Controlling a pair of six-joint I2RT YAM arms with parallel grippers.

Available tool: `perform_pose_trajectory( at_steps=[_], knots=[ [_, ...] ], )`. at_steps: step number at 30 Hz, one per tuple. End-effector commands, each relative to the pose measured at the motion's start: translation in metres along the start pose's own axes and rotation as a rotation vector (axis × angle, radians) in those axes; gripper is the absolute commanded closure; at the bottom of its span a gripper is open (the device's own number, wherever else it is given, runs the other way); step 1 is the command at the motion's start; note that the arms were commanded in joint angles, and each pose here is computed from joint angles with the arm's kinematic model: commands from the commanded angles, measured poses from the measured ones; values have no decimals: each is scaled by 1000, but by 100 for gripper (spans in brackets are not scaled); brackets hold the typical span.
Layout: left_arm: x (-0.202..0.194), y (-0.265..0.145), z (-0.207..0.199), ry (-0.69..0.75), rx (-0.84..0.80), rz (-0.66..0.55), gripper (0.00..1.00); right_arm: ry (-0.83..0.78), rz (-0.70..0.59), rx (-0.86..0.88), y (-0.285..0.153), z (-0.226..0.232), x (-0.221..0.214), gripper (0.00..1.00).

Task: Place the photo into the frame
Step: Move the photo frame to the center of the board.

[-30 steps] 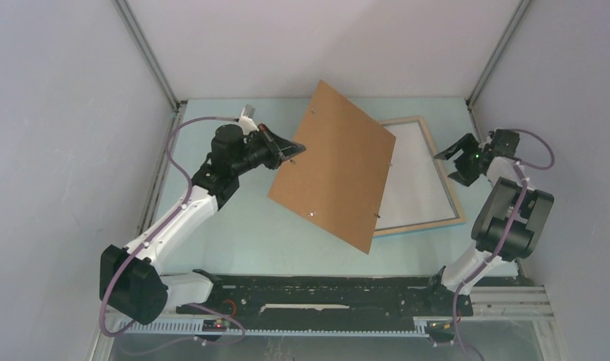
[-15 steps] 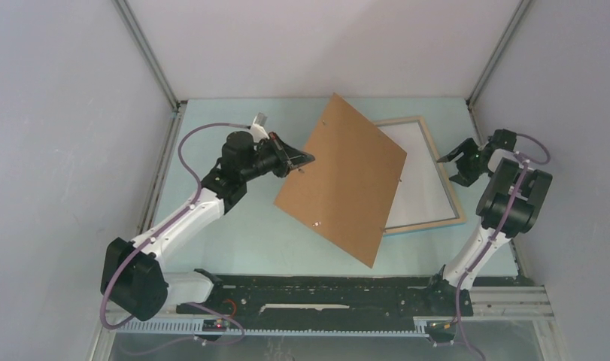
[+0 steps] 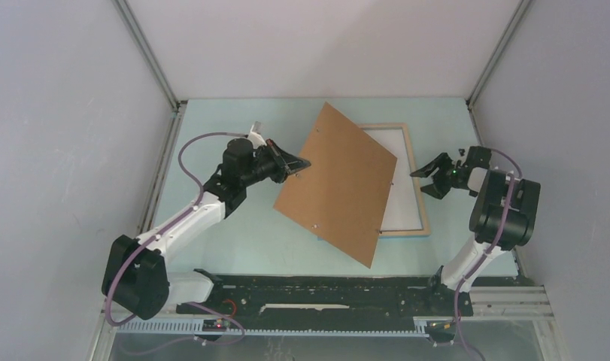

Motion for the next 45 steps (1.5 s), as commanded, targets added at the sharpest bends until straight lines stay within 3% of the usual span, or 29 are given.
perform_pose_trajectory(
  at_steps=[1, 10, 23, 32, 45],
  knots=[
    [16, -13, -29, 23, -145, -80, 100, -71, 61, 95, -3, 28, -31, 28],
    [22, 7, -21, 39, -209, -96, 100, -83, 28, 95, -9, 26, -27, 26],
    [23, 45, 17, -66, -235, -147, 100, -68, 16, 117, -10, 24, -24, 26],
    [17, 36, 22, -23, -266, -152, 100, -137, -50, 119, -30, 51, -33, 14],
    [13, 18, 3, -41, -389, -158, 100, -291, -84, 82, -33, 102, -75, 10]
  ],
)
Point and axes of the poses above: each gripper's point midway between its finger pads, its own y axis out along the fingers, its own z axis along the line the jaws close on, x = y × z, the point moved 5 cm from there along -y, back along the fingers, and after that the axes turned 6 degrees about y, right-handed, at the moved point
